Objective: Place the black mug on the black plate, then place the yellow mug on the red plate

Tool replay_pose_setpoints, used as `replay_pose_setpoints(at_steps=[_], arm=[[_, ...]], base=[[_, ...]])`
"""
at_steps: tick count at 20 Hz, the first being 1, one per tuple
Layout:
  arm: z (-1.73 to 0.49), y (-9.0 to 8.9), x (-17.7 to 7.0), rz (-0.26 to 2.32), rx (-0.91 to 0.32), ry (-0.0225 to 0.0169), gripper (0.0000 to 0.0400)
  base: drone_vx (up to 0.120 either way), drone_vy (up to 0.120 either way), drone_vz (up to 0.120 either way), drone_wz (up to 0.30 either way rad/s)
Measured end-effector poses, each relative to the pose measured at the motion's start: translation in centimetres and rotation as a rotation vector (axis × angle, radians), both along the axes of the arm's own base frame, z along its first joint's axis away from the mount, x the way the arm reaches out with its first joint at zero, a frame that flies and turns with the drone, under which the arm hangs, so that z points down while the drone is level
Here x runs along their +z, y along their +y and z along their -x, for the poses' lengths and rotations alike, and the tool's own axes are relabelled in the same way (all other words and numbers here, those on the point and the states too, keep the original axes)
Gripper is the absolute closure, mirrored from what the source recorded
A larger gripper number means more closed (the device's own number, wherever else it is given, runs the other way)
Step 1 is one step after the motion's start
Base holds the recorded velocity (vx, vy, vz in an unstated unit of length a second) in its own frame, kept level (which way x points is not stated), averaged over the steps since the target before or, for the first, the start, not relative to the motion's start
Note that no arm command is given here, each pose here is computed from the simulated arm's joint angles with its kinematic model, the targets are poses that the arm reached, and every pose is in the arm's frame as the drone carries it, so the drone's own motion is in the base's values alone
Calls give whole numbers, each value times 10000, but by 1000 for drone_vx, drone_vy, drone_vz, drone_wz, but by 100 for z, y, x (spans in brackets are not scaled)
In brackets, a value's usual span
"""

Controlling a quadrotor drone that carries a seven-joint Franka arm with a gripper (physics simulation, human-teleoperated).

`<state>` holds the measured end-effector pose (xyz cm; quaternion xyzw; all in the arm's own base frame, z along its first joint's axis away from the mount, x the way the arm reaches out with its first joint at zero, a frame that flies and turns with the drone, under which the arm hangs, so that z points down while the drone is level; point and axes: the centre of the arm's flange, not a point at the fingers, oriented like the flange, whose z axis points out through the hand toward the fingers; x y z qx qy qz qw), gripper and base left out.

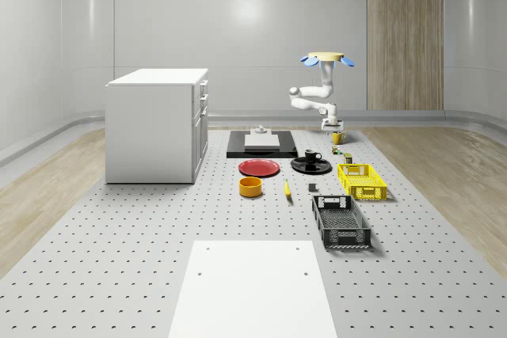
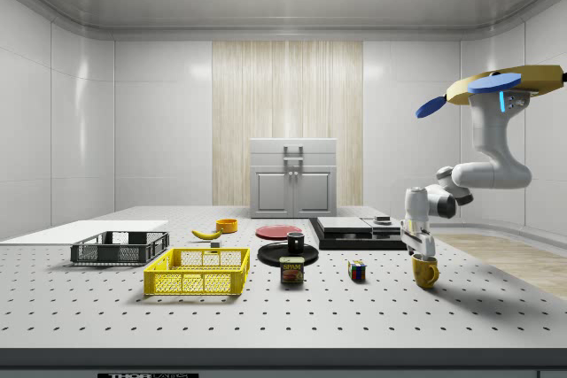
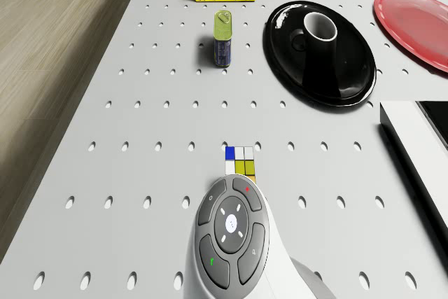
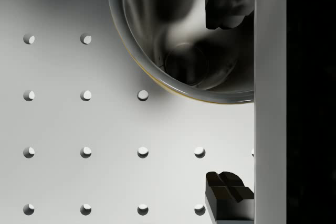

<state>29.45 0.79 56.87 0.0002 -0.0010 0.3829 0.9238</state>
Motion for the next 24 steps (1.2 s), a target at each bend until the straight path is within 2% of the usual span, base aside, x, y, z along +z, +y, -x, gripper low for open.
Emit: replay_pose_setpoints(at_steps=[7, 10, 13, 17, 24], arm=[[14, -10, 0, 0, 0, 0, 0], [16, -14, 0, 0, 0, 0, 141], [17, -16, 0, 0, 0, 0, 220], [17, -17, 0, 0, 0, 0, 264], [17, -18, -7, 0, 0, -1, 286]], base=[[0, 0, 0, 0], [0, 0, 0, 0], [0, 0, 0, 0], [0, 0, 0, 0], [0, 0, 0, 0]])
